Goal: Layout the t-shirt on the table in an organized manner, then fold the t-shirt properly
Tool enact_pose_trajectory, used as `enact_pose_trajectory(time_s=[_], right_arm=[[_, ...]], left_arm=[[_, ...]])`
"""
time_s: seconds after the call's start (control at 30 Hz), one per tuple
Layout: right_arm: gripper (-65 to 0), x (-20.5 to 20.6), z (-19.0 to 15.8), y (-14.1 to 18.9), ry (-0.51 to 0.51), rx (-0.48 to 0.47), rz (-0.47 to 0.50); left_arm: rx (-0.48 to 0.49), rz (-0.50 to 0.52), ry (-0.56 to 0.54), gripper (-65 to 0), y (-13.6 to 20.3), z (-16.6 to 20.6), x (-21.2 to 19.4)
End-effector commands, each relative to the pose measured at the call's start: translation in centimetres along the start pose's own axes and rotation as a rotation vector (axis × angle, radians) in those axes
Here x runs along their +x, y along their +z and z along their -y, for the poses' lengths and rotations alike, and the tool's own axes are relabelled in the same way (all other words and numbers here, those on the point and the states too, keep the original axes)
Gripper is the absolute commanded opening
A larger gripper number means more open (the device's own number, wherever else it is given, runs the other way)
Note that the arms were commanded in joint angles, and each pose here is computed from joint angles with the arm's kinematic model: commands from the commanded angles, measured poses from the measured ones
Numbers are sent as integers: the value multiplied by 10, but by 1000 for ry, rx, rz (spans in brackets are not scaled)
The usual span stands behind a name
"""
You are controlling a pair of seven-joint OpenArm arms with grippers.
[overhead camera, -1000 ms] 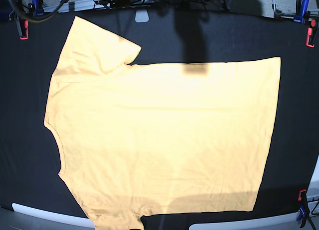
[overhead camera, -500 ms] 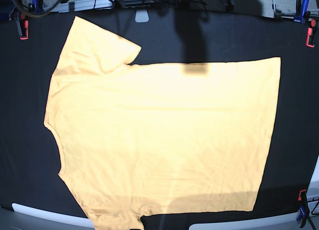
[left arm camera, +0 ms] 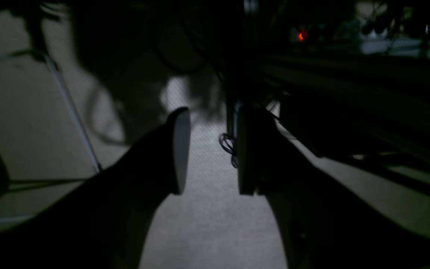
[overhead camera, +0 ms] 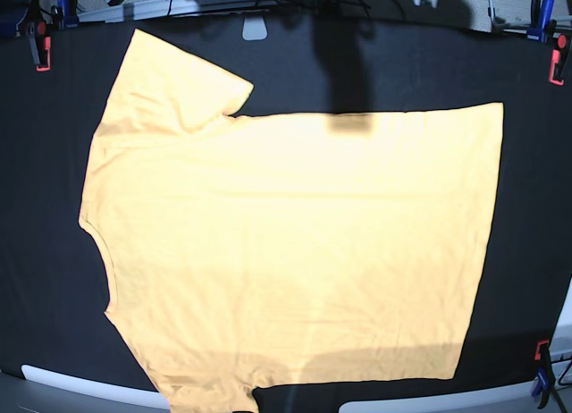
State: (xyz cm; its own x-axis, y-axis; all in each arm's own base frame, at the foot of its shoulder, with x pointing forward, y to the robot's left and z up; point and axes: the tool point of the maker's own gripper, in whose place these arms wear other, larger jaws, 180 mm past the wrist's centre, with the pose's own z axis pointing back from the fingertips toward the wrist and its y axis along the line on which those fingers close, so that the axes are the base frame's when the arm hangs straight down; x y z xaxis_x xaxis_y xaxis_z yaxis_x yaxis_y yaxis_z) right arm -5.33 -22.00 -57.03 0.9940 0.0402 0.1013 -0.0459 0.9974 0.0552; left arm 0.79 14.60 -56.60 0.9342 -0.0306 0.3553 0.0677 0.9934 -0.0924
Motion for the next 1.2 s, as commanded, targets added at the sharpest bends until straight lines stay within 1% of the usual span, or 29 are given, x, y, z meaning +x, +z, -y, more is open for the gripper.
enact_pose_trajectory(time_s=[0.0, 0.17, 0.3, 0.4, 0.47, 0.6, 0.67, 0.77, 0.83, 0.9, 1.0, 1.07, 1.17], right_arm=[[-547, 1, 1, 13, 20, 22, 20], [-556, 15, -6, 70, 149, 97, 78], [-556, 28, -4, 115, 262, 93, 106], [-556, 42, 0, 148, 331, 77, 138], [-556, 57, 0, 168, 383, 69, 179], [-556, 91, 3, 202, 487, 37, 245], [-556, 106, 1, 215, 554, 28, 266], [-556, 135, -3, 236, 611, -4, 356], [-549, 153, -4, 248, 638, -32, 415], [-522, 165, -3, 255, 659, -65, 437], [-475, 166, 6, 254, 660, -110, 389], [-471, 165, 10, 253, 658, -127, 365], [-471, 165, 10, 252, 658, -127, 362]], left_arm=[[8, 16, -15, -460, 12, -8, 3], [23, 44, -158, -461, 57, -32, 25], [20, 52, -286, -461, 90, -39, 47], [38, 65, -433, -461, 112, -39, 67], [59, 101, -545, -461, 126, -39, 86], [114, 221, -757, -461, 149, -35, 137], [168, 284, -875, -461, 159, -35, 164], [248, 362, -1017, -461, 171, -37, 199], [267, 401, -1065, -460, 174, -39, 216], [234, 396, -1130, -460, 170, -37, 223], [164, 419, -1181, -449, 166, -30, 230], [156, 453, -1193, -428, 163, -29, 240], [166, 483, -1185, -425, 154, -38, 252]])
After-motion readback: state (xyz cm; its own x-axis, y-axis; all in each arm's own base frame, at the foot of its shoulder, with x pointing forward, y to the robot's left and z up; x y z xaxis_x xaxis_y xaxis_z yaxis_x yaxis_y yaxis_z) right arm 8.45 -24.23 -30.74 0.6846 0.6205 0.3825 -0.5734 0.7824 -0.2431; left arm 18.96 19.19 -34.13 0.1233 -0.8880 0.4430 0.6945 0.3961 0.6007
